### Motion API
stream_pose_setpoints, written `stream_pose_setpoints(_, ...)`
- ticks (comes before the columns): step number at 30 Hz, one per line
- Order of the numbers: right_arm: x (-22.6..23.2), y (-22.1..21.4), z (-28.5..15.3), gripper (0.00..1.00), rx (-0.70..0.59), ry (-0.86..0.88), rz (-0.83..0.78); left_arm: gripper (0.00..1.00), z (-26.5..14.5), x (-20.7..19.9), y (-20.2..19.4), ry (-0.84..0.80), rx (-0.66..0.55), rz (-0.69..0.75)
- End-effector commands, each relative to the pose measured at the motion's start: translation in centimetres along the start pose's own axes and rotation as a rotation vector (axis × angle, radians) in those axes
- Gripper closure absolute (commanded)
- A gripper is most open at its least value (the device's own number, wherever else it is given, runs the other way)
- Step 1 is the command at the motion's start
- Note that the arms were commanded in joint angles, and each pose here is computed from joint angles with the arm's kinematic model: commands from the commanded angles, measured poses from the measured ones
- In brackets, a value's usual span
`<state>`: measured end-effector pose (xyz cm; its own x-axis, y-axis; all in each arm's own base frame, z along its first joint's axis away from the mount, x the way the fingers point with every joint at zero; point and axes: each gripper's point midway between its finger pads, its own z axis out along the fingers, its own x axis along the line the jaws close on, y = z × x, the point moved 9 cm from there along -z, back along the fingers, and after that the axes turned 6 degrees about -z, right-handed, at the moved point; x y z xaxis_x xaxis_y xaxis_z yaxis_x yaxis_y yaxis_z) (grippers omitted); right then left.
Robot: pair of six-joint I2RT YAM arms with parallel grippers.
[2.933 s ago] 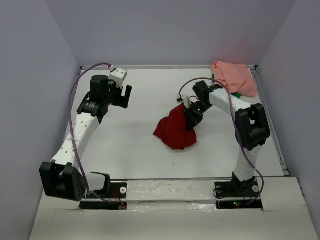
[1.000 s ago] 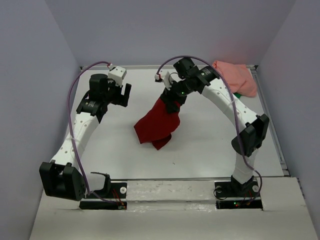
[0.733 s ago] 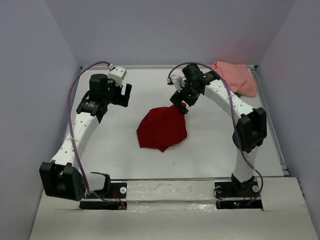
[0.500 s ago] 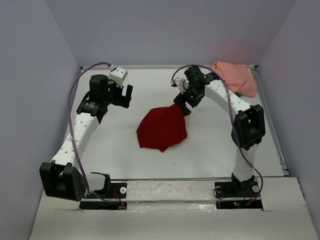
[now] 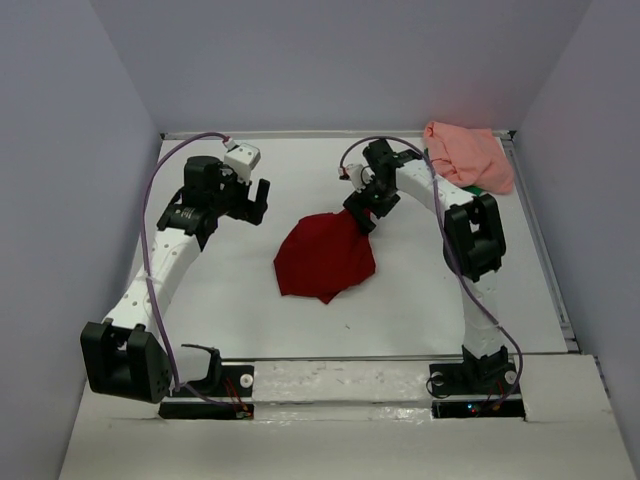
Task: Fold and stack the t-shirts
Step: Flatten out the tshirt
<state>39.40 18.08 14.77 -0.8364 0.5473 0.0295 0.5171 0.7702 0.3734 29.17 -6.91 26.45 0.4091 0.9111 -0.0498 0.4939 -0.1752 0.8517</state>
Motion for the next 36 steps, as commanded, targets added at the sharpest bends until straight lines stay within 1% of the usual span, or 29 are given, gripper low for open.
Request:
stream_pose_setpoints(1, -2.7, 3.2, -0.3, 0.09, -0.112, -0.054, -0.027, 0.01, -1.1, -0.4, 0.4, -0.005, -0.047, 0.020)
stream_pose_setpoints(2, -3.1, 2.7, 0.2, 0.09, -0.096, -0.049, -0.019, 0.01, -1.1, -0.4, 0.3, -0.003, -0.047, 0.020)
stream_pose_setpoints(3, -3.5, 3.4, -0.2, 0.09, -0.112, -0.064, -0.027, 0.01, -1.1, -0.3, 0.2, -0.002, -0.044, 0.020)
stream_pose_setpoints(6, -4.0, 3.5, -0.3, 0.10, -0.109, -0.060, -0.025, 0.01, -1.1, -0.3, 0.0, -0.001, -0.041, 0.023)
stream_pose_setpoints(10, -3.6, 3.8, -3.9, 0.10, -0.190, -0.037, -0.032, 0.01, -0.8, -0.3, 0.0, -0.010, -0.035, 0.025)
stream_pose_setpoints(11, -3.5, 3.7, -5.6, 0.10, -0.218, -0.043, -0.033, 0.01, -0.7, -0.3, 0.0, -0.011, -0.033, 0.022)
stream_pose_setpoints(13, -3.3, 3.5, -7.0, 0.10, -0.234, -0.031, -0.038, 0.01, -0.4, -0.3, 0.2, -0.017, -0.030, 0.022)
stream_pose_setpoints(18, -4.1, 3.5, -10.2, 0.09, -0.283, -0.076, -0.033, 0.01, -0.2, -0.3, 0.5, -0.023, -0.029, 0.019)
stream_pose_setpoints(21, -5.1, 4.0, -10.3, 0.10, -0.296, -0.109, -0.023, 0.01, -0.2, -0.3, 0.4, -0.026, -0.028, 0.018)
stream_pose_setpoints(23, -5.5, 4.1, -8.8, 0.10, -0.277, -0.078, -0.004, 0.01, -0.2, -0.3, 0.2, -0.022, -0.025, 0.017)
stream_pose_setpoints(25, -5.8, 4.8, -8.5, 0.11, -0.301, -0.058, -0.003, 0.01, -0.3, -0.3, 0.2, -0.019, -0.027, 0.020)
stream_pose_setpoints(27, -6.0, 5.1, -7.3, 0.11, -0.307, -0.024, 0.014, 0.01, -0.4, -0.3, 0.1, -0.016, -0.028, 0.021)
stream_pose_setpoints(32, -6.5, 5.6, -5.7, 0.11, -0.360, -0.025, 0.029, 0.01, -0.3, -0.3, 0.0, -0.014, -0.030, 0.023)
stream_pose_setpoints(36, -6.7, 5.6, -4.2, 0.12, -0.354, 0.007, 0.041, 0.01, -0.2, -0.2, -0.1, -0.013, -0.024, 0.021)
